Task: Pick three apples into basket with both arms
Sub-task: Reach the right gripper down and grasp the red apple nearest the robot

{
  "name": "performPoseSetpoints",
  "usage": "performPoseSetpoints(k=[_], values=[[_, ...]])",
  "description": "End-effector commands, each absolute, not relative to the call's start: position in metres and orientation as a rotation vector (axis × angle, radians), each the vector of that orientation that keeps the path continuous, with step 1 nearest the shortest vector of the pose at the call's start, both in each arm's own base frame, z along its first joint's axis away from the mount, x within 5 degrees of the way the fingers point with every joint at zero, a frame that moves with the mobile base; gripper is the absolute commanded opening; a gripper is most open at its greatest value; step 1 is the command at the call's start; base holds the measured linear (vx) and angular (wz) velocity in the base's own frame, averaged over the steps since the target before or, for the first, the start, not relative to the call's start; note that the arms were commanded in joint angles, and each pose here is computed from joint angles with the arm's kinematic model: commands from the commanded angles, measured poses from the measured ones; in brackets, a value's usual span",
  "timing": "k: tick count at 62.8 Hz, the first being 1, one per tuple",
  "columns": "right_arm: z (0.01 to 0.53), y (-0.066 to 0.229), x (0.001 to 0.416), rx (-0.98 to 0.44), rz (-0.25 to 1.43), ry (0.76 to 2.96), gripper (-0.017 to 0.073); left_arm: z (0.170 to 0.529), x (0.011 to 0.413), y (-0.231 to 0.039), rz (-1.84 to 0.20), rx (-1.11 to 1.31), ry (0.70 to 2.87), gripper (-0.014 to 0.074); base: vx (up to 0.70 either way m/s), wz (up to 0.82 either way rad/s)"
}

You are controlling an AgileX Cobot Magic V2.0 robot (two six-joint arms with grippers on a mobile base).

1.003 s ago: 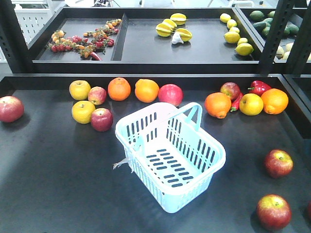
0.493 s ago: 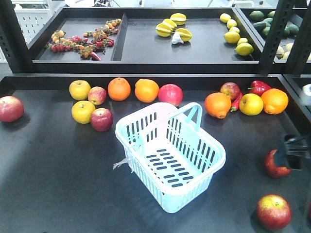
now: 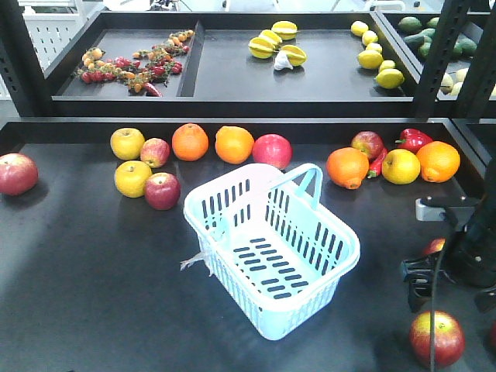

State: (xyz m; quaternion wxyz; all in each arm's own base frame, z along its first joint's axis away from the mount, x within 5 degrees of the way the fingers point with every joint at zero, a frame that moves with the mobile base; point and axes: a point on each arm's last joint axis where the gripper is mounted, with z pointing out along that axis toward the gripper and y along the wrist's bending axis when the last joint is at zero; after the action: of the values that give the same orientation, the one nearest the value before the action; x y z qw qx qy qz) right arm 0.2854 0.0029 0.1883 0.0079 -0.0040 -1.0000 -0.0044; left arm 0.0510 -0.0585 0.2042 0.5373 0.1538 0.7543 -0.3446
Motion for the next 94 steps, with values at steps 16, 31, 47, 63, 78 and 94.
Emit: performPoseSetpoints(k=[16, 31, 47, 63, 78, 94], values=[[0.170, -0.004, 0.301, -0.044, 0.065, -3.125, 0.0645, 0.215, 0.054, -0.058, -0.845, 0.302, 1.767, -0.0008, 0.00, 0.00], [0.150, -0.006, 0.307, -0.039, 0.095, -3.090, 0.0638, 0.215, 0.054, -0.058, -0.845, 0.302, 1.767, -0.0008, 0.00, 0.00], [0.125, -0.007, 0.311, -0.017, 0.117, -3.040, 0.0631, 0.215, 0.054, -0.058, -0.845, 0.302, 1.767, -0.0008, 0.00, 0.00], [0.111, -0.008, 0.313, 0.006, 0.119, -3.028, 0.0589, 0.215, 0.054, -0.058, -0.845, 0.302, 1.767, -0.0008, 0.00, 0.00], [0.122, -0.007, 0.314, 0.008, 0.117, -3.061, 0.0315, 0.215, 0.054, -0.058, -0.845, 0.302, 1.767, -0.0008, 0.00, 0.00], [0.189, -0.007, 0.304, 0.012, 0.125, -3.255, -0.0014, 0.215, 0.054, -0.058, -0.845, 0.302, 1.767, -0.0008, 0.00, 0.00]])
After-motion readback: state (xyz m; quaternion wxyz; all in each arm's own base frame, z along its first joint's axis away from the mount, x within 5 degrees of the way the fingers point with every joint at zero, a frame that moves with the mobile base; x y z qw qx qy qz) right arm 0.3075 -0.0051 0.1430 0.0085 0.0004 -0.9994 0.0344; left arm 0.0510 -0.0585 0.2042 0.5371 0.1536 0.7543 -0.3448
